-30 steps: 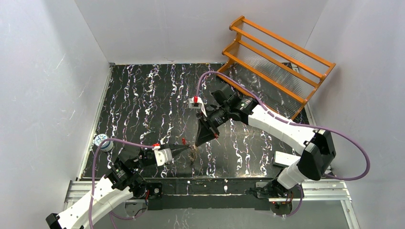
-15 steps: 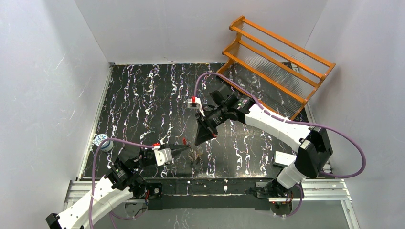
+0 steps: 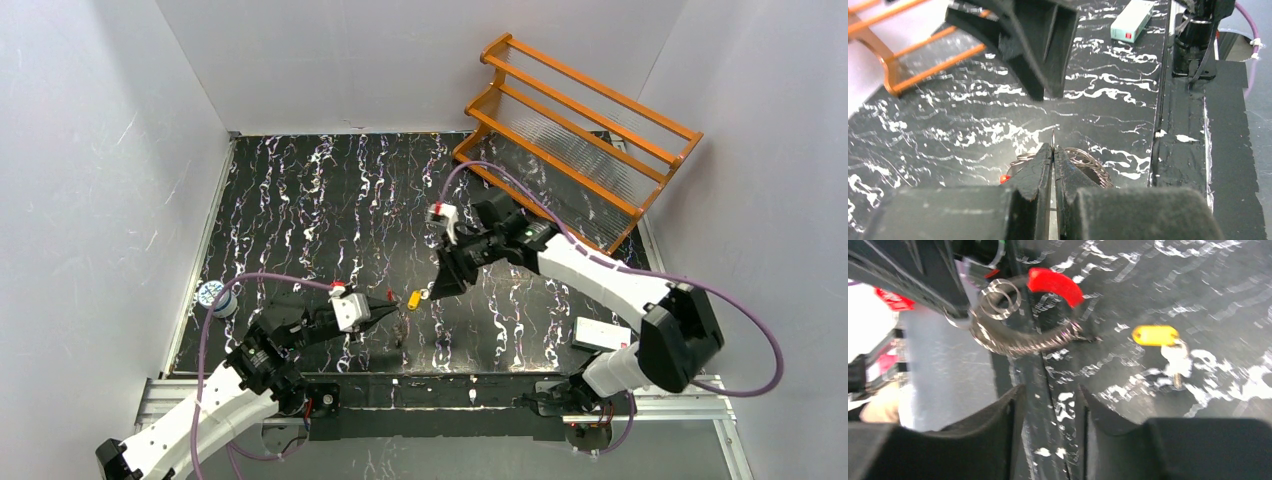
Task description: Put the keys on the keyring
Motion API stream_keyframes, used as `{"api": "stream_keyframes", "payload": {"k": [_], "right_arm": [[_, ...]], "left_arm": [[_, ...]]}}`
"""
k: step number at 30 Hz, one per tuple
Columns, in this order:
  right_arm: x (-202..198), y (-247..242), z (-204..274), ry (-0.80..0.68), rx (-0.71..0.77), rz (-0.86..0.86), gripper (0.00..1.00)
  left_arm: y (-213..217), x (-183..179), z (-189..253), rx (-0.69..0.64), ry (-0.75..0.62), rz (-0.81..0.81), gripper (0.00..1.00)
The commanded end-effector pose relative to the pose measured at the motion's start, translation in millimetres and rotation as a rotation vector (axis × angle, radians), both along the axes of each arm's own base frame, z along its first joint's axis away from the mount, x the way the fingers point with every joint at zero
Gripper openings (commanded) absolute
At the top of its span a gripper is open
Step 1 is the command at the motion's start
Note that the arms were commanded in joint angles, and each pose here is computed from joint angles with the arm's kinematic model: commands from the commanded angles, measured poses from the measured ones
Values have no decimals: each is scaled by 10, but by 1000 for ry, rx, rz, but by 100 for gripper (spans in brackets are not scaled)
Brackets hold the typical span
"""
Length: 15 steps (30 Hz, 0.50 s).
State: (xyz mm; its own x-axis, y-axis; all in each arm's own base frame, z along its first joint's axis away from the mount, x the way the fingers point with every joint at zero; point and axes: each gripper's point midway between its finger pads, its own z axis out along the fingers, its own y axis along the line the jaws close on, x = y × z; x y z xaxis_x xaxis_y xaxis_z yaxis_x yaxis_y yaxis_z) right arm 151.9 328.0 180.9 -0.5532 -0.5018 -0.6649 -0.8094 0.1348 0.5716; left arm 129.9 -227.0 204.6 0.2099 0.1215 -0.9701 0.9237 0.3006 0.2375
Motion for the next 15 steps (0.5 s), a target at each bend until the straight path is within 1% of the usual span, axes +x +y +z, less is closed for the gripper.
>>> {"api": "stream_keyframes", "payload": {"k": [1, 2, 3, 7, 11, 13, 15], "right_arm": [[362, -79, 90, -138, 58, -214, 56], [415, -99, 45, -140, 43, -257, 60], [457, -114, -6, -135, 26, -288, 60], [638, -112, -256, -74, -58, -404, 60], [666, -9, -503, -36, -97, -344, 58], [697, 29, -648, -37, -119, -309, 54], [744, 58, -766, -49, -133, -289, 48]], "left_arm": [[16, 59, 101, -19, 91, 59, 0], [27, 67, 105, -18, 101, 70, 0], [48, 88, 109, -14, 106, 89, 0], [171, 163, 132, 4, 112, 171, 0], [224, 160, 157, 0, 103, 190, 0], [225, 147, 166, -8, 108, 188, 0], [221, 134, 165, -13, 116, 184, 0]]}}
